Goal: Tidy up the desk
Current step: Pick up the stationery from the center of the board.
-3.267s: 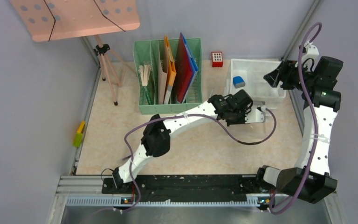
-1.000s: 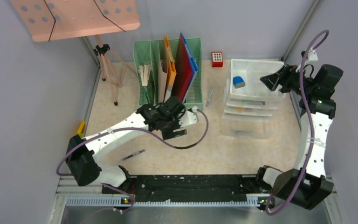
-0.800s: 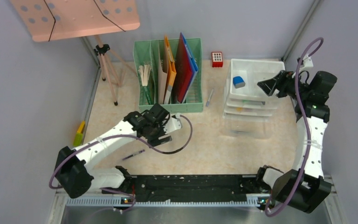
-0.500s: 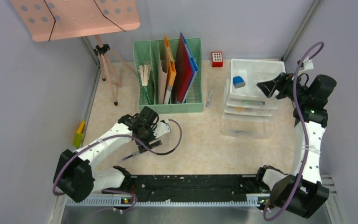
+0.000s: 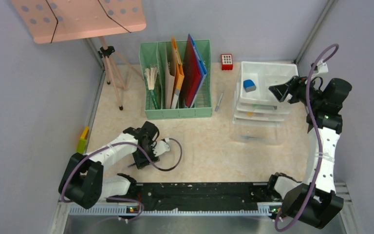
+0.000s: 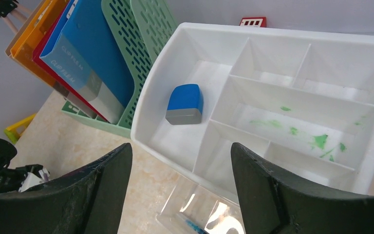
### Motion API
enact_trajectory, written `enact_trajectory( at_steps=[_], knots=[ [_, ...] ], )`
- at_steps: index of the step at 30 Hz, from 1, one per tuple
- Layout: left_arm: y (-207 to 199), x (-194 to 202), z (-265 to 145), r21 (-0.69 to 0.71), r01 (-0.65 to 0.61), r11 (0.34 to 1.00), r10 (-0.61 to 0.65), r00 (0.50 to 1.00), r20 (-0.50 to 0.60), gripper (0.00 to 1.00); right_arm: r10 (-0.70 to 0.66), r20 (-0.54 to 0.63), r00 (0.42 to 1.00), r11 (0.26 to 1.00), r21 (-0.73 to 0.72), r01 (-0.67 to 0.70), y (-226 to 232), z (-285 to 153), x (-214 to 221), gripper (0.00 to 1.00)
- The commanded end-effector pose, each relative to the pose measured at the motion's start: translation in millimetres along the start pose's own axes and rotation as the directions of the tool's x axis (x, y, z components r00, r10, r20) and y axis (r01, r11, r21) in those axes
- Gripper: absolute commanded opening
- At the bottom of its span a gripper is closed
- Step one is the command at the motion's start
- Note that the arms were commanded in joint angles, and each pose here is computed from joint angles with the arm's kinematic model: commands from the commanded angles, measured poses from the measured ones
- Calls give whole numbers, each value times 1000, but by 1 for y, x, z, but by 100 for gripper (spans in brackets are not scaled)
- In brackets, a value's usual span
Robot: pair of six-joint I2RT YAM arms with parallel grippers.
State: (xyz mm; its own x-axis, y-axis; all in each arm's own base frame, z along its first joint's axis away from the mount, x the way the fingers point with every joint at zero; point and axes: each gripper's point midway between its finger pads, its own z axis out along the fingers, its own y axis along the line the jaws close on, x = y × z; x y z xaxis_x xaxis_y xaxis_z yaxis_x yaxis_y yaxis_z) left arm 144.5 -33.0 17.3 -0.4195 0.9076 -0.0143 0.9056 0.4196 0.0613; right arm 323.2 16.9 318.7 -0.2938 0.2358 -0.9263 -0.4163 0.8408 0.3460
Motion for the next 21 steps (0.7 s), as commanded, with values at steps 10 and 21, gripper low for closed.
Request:
enact_trajectory(
  at_steps=[10,21],
  knots=[
    [4,4,20,33,-20,999,21,999,-25,34,-48,26,999,998,28,48,-3,-3,-13,72],
    [9,-41,0,103,31,994,-41,994,104,0,-50,28,998,998,34,49,-2,-3,-19,71]
  ],
)
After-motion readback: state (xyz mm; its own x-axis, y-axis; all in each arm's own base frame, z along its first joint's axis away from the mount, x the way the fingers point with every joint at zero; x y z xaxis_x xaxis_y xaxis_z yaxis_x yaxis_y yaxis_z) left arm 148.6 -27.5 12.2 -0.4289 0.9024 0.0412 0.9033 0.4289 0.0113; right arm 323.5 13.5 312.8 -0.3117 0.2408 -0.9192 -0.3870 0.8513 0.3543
